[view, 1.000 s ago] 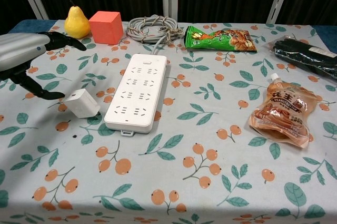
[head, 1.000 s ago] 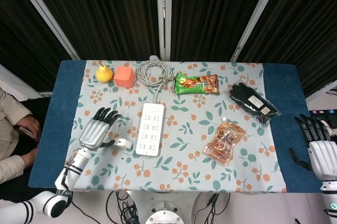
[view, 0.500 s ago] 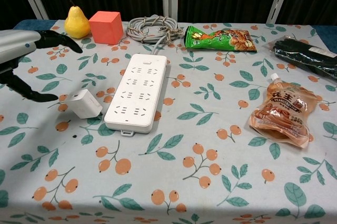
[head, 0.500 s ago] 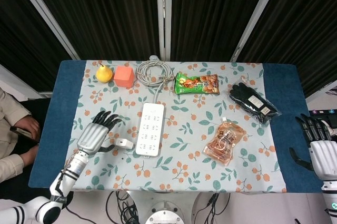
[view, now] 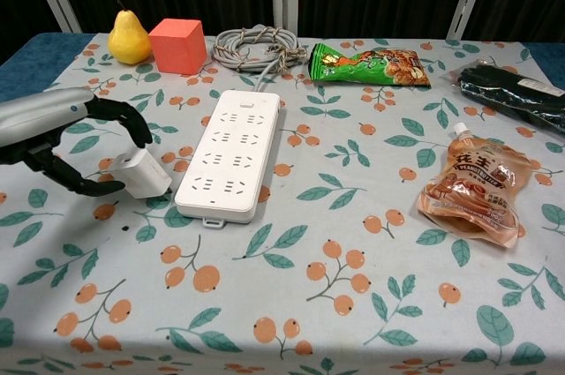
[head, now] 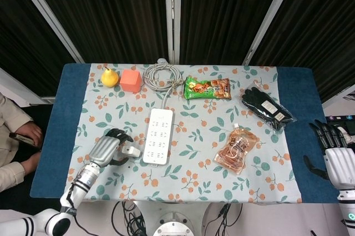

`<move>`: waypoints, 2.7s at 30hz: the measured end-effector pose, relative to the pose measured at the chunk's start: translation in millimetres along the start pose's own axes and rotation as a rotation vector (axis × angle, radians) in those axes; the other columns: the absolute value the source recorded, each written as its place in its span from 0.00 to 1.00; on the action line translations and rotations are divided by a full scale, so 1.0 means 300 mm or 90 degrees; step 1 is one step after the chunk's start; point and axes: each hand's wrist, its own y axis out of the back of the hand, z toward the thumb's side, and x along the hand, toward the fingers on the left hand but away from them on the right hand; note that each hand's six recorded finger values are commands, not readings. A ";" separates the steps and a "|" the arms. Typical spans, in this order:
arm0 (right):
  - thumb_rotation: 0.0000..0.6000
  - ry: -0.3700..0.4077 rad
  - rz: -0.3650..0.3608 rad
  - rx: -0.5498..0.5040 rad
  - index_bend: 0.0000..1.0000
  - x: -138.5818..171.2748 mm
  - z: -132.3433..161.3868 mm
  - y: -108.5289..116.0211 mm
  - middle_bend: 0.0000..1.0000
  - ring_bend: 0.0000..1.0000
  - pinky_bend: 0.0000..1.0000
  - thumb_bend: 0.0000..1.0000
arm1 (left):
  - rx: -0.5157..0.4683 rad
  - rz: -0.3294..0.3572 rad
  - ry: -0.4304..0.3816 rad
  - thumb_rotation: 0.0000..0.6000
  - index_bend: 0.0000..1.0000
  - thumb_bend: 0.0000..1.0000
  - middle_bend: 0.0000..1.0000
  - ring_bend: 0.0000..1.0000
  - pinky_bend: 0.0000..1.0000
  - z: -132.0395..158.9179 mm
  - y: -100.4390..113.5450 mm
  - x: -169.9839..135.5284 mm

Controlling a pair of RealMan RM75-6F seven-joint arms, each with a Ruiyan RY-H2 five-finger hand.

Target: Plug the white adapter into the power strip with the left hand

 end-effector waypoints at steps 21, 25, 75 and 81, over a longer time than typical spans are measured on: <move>1.00 -0.002 0.005 -0.002 0.00 -0.003 -0.004 -0.007 0.02 0.00 0.00 0.28 | 0.043 0.004 -0.025 1.00 0.40 0.37 0.38 0.20 0.15 0.030 -0.042 0.020; 1.00 -0.002 0.006 -0.003 0.00 -0.004 -0.004 -0.009 0.02 0.00 0.00 0.29 | 0.047 0.005 -0.027 1.00 0.43 0.37 0.42 0.23 0.15 0.031 -0.040 0.022; 1.00 -0.014 -0.005 -0.005 0.00 0.008 -0.018 0.007 0.02 0.00 0.00 0.28 | 0.260 -0.029 -0.111 1.00 0.65 0.45 0.74 0.57 0.53 0.291 0.139 0.330; 1.00 -0.015 -0.004 -0.004 0.00 0.008 -0.017 0.005 0.03 0.00 0.00 0.28 | 0.262 -0.031 -0.107 1.00 0.65 0.45 0.74 0.57 0.53 0.287 0.138 0.336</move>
